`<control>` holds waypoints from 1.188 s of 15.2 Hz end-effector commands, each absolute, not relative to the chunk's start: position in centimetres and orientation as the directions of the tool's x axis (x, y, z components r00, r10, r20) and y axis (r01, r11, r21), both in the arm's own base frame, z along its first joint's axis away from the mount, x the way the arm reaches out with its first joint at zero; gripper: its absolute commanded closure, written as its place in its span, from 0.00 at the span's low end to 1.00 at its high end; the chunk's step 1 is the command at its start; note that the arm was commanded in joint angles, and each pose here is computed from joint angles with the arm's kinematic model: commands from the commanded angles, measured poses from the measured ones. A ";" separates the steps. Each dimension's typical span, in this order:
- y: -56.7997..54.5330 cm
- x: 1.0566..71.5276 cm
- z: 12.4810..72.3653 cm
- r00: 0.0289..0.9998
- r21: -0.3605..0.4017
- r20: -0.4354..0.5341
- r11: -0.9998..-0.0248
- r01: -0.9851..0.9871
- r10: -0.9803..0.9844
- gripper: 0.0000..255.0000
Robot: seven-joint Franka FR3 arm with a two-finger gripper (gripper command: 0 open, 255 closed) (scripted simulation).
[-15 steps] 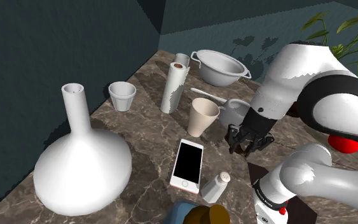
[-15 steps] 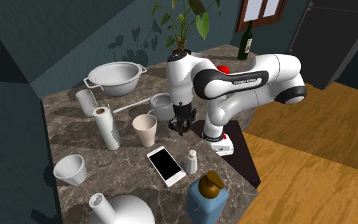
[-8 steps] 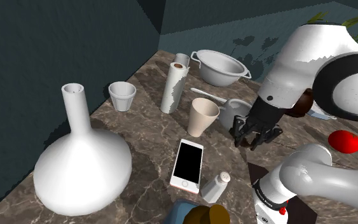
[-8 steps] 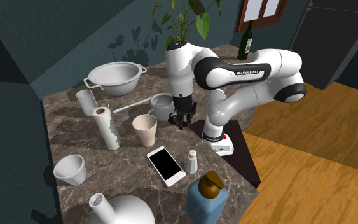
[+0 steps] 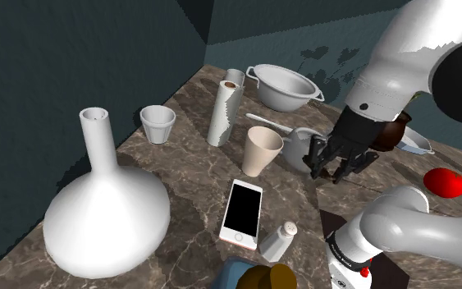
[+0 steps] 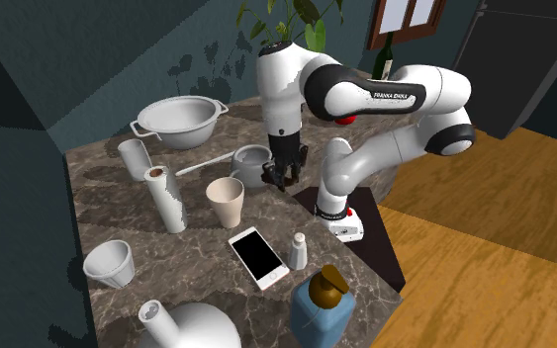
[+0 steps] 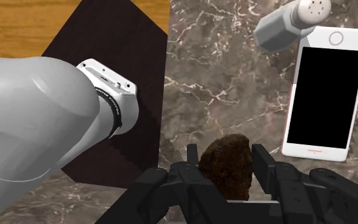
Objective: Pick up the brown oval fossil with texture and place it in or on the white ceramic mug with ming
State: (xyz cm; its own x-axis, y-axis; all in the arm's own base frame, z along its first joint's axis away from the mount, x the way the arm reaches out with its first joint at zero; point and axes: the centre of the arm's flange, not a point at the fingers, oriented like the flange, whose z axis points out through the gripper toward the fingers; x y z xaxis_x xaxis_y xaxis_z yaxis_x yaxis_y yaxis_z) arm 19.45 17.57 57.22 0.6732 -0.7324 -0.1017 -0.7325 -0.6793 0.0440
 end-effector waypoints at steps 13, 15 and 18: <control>7.7 26.3 60.3 0.673 0.044 -0.102 -0.679 -0.733 -0.733 1.00; 5.5 27.8 60.4 0.673 0.044 -0.102 -0.679 -0.733 -0.733 1.00; 2.3 30.1 60.6 0.673 0.044 -0.102 -0.679 -0.733 -0.733 1.00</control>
